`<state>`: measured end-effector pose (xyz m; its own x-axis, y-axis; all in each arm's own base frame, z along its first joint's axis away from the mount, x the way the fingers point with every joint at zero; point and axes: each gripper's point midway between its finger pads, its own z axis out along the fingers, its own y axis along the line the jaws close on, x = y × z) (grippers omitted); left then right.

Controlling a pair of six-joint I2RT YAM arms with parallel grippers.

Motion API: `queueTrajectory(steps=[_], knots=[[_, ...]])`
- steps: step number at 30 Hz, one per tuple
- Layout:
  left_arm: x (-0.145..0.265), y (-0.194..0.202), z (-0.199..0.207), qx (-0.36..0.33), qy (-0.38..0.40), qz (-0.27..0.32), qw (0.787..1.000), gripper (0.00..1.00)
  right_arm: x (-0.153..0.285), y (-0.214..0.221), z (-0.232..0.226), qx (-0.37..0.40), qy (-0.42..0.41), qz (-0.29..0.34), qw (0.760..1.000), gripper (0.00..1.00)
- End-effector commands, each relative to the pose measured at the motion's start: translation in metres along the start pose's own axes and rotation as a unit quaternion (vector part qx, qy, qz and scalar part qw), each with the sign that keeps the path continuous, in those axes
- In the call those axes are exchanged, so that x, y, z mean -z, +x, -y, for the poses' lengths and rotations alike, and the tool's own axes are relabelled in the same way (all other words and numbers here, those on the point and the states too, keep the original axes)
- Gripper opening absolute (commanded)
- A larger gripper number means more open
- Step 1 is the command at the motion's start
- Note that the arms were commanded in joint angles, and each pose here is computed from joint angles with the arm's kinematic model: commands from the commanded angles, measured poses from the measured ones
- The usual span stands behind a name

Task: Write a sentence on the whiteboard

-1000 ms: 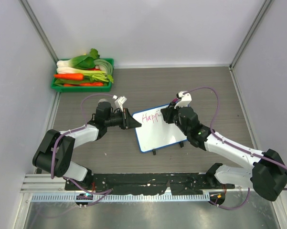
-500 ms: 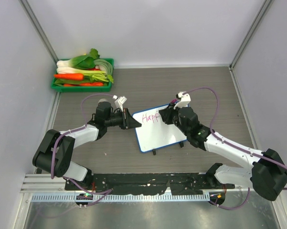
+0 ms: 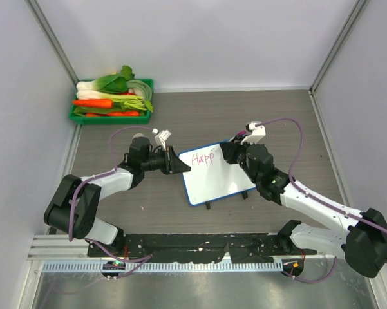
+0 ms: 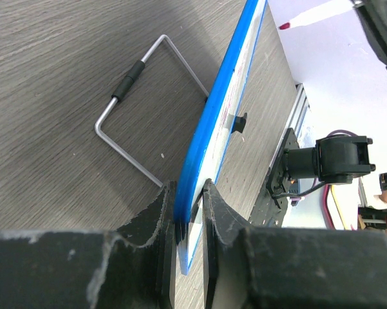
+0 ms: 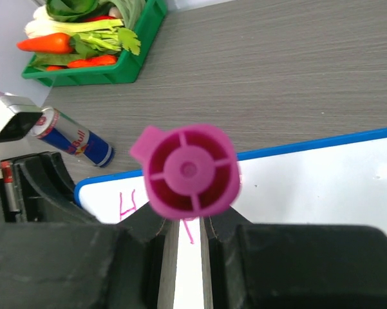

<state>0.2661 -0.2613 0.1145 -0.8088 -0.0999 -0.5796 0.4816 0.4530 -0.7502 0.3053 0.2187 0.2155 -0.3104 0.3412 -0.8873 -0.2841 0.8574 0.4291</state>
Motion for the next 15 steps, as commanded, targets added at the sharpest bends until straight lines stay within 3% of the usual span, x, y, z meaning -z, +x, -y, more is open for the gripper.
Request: queueTrajectory(steps=[1, 15], knots=[[0.0, 0.002, -0.026, -0.031, -0.058, 0.001, 0.998, 0.0, -0.01, -0.014, -0.001, -0.005, 0.014, 0.024, 1.0, 0.01], [-0.001, 0.003, -0.026, -0.029, -0.056, 0.0, 0.998, 0.0, -0.012, 0.01, 0.014, 0.013, 0.036, -0.011, 0.999, 0.01]])
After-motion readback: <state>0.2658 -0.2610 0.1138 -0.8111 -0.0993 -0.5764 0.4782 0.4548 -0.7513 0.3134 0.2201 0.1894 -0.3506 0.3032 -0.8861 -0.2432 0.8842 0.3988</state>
